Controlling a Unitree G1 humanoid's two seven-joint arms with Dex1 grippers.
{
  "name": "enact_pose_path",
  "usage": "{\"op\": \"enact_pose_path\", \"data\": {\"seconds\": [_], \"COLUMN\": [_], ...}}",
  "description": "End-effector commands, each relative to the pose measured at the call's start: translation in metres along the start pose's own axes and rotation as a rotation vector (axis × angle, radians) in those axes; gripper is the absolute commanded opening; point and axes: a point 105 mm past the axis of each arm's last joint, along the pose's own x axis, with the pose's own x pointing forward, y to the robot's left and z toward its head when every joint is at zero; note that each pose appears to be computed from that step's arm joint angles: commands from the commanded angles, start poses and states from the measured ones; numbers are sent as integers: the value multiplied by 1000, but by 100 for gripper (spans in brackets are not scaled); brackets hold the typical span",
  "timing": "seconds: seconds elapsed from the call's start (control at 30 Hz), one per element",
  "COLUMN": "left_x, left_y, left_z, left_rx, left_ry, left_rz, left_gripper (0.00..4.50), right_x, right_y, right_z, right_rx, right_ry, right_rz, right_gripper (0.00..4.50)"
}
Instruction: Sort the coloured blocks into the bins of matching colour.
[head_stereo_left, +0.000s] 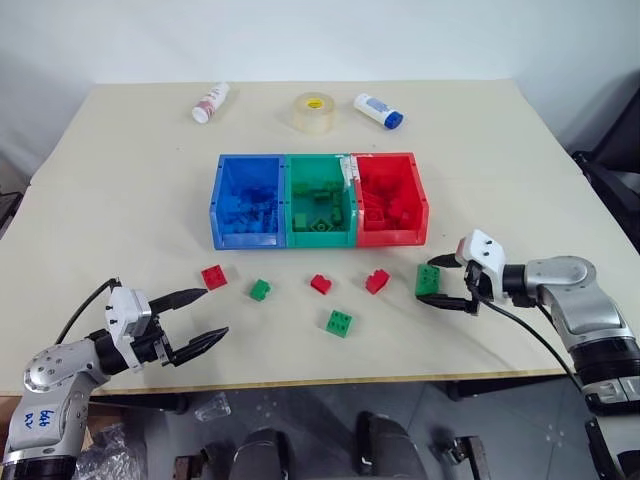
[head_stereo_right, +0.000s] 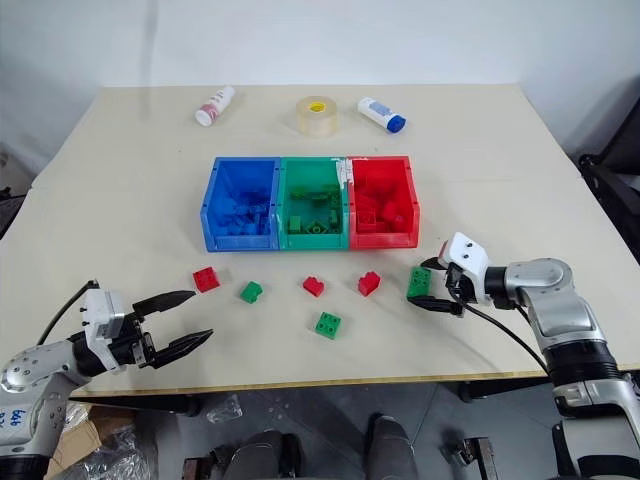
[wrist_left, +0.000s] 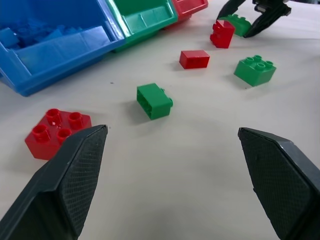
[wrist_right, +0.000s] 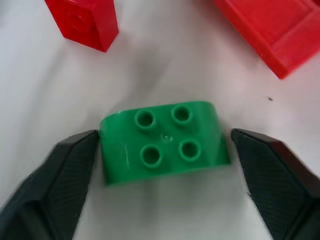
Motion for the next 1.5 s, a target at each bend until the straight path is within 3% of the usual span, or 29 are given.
{"op": "enact_pose_path", "data": {"seconds": [0.03,0.2,0.4,0.63,0.77,0.97,1.07,1.1,1.17,1.33,1.5], "left_x": [0,5,10,13,16,23,25,26,28,33,38], "left_y": [0,1,2,2,1,0,-2,-2,-3,-4,-2], "left_z": [12,12,12,11,13,19,20,21,21,23,23], "left_rx": [30,31,30,27,32,65,73,75,80,81,79], "left_ry": [-37,-42,-50,-51,-60,-77,-79,-80,-82,-92,-97], "left_rz": [7,7,-5,-25,-48,-92,-114,-119,-132,-146,-167], "left_gripper": [450,450,450,450,450,450,450,450,450,450,450], "right_x": [3,2,-7,-8,12,67,86,89,96,93,71], "right_y": [1,0,7,13,5,-15,-25,-27,-27,-24,-10], "right_z": [-1,-1,23,87,130,170,177,178,184,184,168], "right_rx": [-2,0,1,-77,-91,-85,-74,-73,-80,-108,-137], "right_ry": [5,11,-73,-253,-364,-424,-418,-416,-425,-432,-413], "right_rz": [5,-20,-51,-97,-120,-144,-164,-168,-163,-134,-64], "right_gripper": [334,331,331,331,331,331,331,404,447,447,447]}}
